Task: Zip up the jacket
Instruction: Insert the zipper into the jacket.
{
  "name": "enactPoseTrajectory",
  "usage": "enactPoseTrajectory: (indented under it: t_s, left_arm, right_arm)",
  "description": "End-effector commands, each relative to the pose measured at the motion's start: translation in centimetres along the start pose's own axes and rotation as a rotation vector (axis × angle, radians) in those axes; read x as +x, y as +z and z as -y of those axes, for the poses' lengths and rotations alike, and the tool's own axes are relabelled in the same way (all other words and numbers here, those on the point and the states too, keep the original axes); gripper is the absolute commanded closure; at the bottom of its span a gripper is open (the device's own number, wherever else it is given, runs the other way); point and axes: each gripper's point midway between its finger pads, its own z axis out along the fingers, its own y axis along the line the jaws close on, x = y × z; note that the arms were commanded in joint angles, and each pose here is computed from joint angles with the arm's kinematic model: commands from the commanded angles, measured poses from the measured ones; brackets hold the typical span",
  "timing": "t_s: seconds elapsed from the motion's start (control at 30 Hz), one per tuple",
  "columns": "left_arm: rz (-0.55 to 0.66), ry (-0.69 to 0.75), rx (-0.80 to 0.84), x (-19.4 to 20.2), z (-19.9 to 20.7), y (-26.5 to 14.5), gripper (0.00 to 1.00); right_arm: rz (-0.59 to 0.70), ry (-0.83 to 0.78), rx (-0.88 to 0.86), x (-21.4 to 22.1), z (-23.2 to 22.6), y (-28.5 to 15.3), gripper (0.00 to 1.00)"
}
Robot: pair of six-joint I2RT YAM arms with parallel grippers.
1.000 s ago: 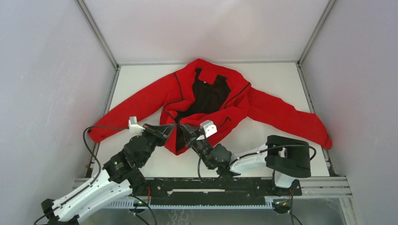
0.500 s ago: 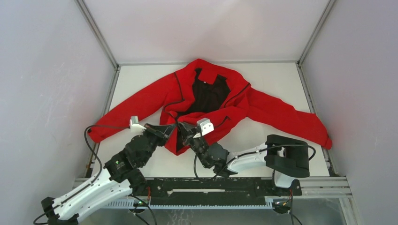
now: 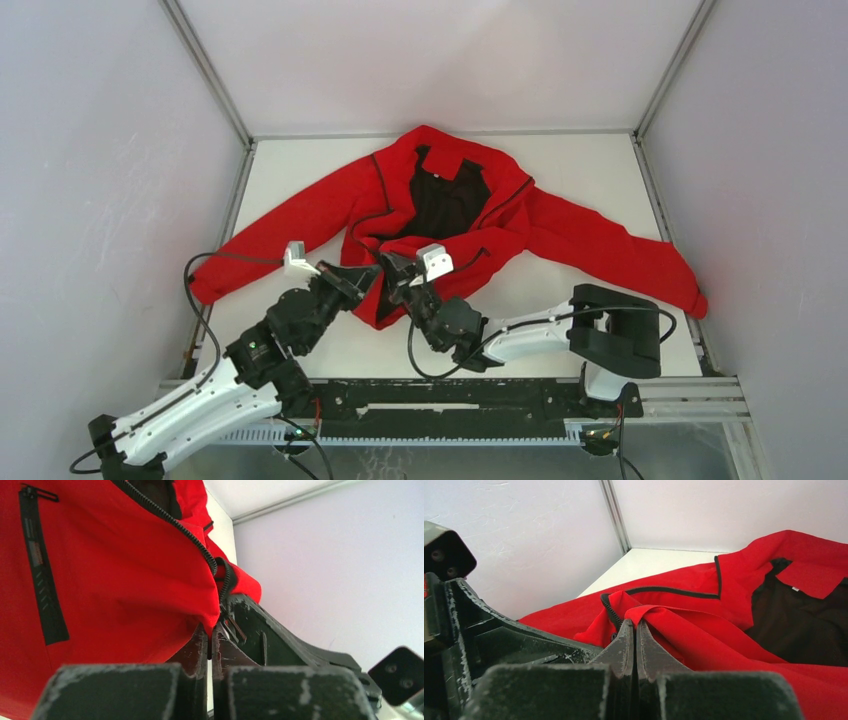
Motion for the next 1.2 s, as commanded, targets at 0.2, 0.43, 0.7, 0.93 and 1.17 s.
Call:
enactPoseTrajectory:
  t_s: [0.2,0.43,0.7,0.93,1.17]
  left_arm:
    - [-0.189,0.172,0.280,4.0,4.4,-1.7,1.00]
    - [-0.204,0.233,0.315,4.5,4.1,-2.3,1.00]
    - [-0.263,0.321,0.401,5.8,4.3,-3.4,1.00]
    - [-0.357,0.381,0.476,7.9,3.9,-4.4,1.00]
    - [-0.420,0.410,0.558,9.4,3.8,-5.7,1.00]
  right_arm:
    - [0.014,0.058,-0.063,-3.2,-0.7,-0.5,1.00]
    - [-0.042,0.110,-0.097,-2.8,-0.1,-2.8,1.00]
    - [-0.081,0.218,-0.137,-2.9,1.0,-6.2,1.00]
    - [-0.095,0.351,-0.153,-3.4,1.5,-8.6,1.00]
    - [-0.120,0.457,-0.177,-3.3,1.8,-10.6,1.00]
